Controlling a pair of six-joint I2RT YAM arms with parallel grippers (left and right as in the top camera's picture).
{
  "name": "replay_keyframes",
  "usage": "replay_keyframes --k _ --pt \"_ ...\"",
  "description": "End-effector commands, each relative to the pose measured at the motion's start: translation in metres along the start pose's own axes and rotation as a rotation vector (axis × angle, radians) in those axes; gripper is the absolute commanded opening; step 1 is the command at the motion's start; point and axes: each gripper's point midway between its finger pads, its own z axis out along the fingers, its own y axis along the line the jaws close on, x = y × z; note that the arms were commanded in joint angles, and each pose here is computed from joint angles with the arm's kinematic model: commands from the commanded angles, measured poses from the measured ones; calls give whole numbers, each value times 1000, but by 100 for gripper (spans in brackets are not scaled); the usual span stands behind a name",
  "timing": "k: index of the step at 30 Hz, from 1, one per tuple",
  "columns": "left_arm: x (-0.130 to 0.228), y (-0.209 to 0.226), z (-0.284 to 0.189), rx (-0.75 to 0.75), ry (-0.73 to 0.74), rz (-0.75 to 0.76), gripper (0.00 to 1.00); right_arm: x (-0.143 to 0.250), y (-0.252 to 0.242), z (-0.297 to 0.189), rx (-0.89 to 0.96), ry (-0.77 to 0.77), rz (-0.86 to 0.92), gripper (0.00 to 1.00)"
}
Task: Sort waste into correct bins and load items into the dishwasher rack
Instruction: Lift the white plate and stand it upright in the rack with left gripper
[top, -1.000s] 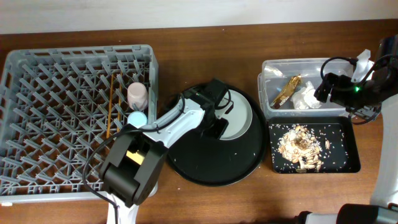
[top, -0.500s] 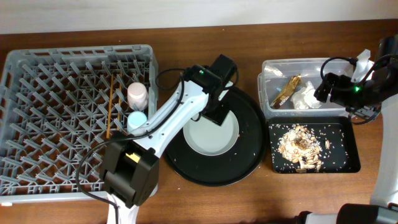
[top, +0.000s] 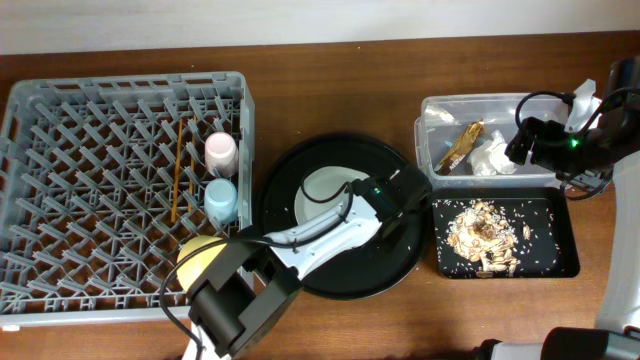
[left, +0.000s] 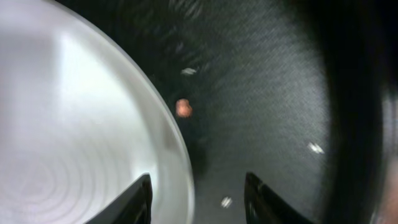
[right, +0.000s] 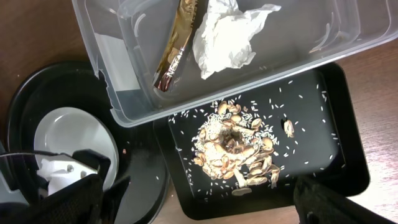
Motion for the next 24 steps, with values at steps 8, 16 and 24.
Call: replay_keyframes --k 8,16,24 --pt "1 8 9 -26 -66 -80 0 -3 -1 -6 8 -21 -3 99" --pt "-70 113 -269 -74 -479 -197 0 -3 -1 -6 8 -21 -3 99" --pt "18 287 -351 598 -718 -413 0 -3 -1 -6 8 -21 -3 99"
